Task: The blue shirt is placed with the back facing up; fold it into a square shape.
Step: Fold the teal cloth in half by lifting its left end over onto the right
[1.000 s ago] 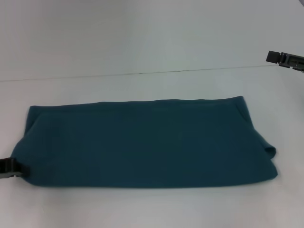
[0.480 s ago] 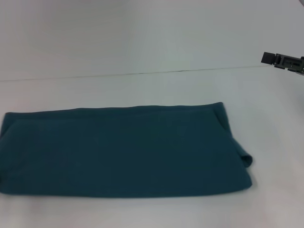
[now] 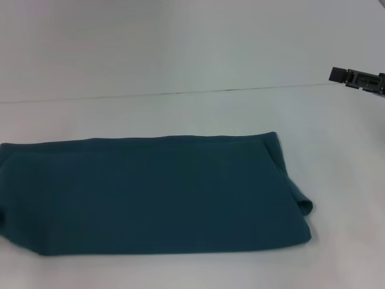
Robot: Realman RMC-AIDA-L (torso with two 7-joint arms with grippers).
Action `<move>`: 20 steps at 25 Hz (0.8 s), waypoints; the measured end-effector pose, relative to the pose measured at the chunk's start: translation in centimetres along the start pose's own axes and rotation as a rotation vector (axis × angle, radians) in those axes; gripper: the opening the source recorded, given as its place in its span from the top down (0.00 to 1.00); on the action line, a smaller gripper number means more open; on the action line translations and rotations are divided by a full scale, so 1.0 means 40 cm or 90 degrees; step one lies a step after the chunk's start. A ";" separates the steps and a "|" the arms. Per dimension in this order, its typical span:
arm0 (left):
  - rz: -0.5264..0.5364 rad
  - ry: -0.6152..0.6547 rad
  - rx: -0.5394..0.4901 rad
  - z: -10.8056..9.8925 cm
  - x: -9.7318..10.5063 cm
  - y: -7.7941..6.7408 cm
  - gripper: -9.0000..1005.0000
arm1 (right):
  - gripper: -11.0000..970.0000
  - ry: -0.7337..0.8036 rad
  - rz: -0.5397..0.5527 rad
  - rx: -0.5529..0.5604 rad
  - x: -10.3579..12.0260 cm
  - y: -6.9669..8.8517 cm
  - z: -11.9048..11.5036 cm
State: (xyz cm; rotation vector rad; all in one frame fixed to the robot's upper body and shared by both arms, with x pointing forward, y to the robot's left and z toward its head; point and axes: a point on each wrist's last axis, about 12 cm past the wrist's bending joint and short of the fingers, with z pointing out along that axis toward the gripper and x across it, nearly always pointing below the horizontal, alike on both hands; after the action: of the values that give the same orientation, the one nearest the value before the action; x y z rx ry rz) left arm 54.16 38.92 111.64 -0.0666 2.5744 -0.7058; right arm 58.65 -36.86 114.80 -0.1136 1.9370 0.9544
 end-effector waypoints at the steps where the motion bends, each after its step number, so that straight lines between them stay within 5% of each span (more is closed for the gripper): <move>1: 0.008 -0.003 0.024 0.003 -0.008 -0.016 0.95 | 0.07 0.001 0.001 0.000 0.003 -0.001 0.002; 5: 0.065 -0.023 0.161 0.024 -0.053 -0.118 0.95 | 0.07 0.005 0.002 -0.004 0.020 -0.005 0.011; 12: 0.195 -0.018 0.374 0.116 -0.131 -0.397 0.95 | 0.07 0.007 -0.008 -0.007 0.036 -0.007 0.013; 16: 0.236 0.012 0.432 0.197 -0.127 -0.536 0.95 | 0.07 0.007 -0.012 -0.005 0.042 -0.011 0.004; 20: 0.209 0.017 0.477 0.297 -0.088 -0.606 0.95 | 0.07 0.002 -0.014 0.000 0.047 -0.018 -0.012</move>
State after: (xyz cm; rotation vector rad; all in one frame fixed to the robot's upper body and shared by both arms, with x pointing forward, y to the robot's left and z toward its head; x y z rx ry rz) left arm 60.82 12.89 116.08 0.5871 2.1025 -1.4702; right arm 57.59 -37.11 113.06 -0.1353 1.9351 0.9403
